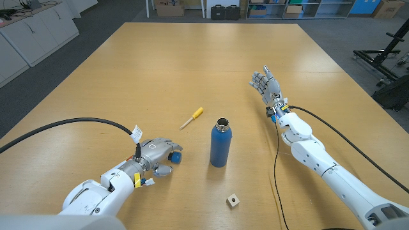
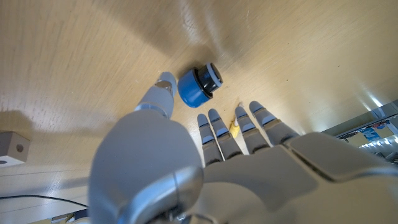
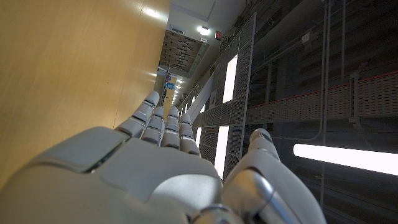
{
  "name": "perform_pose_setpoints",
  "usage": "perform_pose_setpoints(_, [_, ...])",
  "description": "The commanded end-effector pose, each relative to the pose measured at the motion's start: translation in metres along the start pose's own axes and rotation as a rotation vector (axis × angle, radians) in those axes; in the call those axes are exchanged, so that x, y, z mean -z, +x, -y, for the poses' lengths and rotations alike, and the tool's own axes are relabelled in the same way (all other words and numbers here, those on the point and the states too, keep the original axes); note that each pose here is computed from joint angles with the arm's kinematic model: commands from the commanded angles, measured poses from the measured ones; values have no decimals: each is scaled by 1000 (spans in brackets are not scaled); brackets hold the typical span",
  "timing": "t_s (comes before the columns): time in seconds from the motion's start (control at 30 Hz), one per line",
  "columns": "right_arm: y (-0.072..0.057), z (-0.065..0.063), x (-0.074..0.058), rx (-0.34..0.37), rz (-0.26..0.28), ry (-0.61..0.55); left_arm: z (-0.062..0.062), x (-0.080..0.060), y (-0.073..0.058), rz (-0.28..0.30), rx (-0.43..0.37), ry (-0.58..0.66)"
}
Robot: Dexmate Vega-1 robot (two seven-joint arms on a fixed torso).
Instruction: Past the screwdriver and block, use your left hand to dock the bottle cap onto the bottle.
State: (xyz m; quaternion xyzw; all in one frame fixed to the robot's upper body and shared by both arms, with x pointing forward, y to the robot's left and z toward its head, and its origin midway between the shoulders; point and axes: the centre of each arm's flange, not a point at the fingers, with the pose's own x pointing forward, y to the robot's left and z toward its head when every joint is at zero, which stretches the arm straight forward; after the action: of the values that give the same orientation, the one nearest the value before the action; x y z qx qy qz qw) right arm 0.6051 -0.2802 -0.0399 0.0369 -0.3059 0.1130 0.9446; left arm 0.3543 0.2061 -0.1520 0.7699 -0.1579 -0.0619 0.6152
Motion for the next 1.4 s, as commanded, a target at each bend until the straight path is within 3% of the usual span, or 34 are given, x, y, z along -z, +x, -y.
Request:
perform_pose_setpoints(0.03, [-2, 3, 1, 8, -2, 5, 6, -3, 10, 7, -17, 4])
perform_pose_setpoints(1.03, [-1, 2, 4, 6, -11, 4, 19, 4, 25, 1, -54, -55])
perform_pose_setpoints(1.4, [0, 2, 6, 8, -10, 9, 18, 3, 27, 17, -77, -85])
